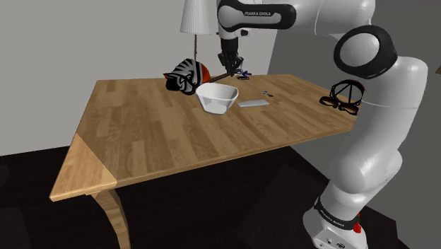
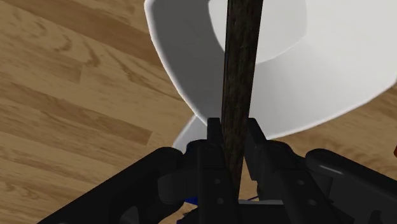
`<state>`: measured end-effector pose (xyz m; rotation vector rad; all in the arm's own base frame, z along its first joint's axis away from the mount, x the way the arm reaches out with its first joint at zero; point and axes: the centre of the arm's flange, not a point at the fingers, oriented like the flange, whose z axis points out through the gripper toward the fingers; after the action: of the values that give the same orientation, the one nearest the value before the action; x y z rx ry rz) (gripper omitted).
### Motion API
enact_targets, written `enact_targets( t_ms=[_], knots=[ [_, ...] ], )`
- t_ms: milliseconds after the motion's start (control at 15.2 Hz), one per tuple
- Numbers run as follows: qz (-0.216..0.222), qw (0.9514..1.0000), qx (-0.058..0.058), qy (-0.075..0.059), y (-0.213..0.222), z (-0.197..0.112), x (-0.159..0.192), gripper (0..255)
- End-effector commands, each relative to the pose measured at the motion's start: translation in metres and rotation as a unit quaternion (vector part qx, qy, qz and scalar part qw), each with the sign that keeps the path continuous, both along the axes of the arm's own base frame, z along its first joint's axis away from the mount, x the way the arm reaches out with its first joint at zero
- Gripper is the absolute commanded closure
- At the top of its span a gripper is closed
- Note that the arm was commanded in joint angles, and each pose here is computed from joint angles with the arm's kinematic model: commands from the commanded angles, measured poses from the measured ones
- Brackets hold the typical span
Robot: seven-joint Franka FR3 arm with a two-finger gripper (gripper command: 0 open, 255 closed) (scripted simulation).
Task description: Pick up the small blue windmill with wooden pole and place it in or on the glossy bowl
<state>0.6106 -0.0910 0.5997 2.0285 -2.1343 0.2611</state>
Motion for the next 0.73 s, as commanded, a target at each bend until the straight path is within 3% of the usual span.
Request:
enact_targets(
  t_ms=[0, 132, 660],
  knots=[
    [-0.001, 1.0000, 0.000, 0.000, 0.010, -0.001, 0.027, 255],
    [-0.001, 1.0000, 0.000, 0.000, 0.019, -0.001, 0.052, 255],
    [-0.001, 1.0000, 0.000, 0.000, 0.019, -0.043, 0.052, 255]
  ],
)
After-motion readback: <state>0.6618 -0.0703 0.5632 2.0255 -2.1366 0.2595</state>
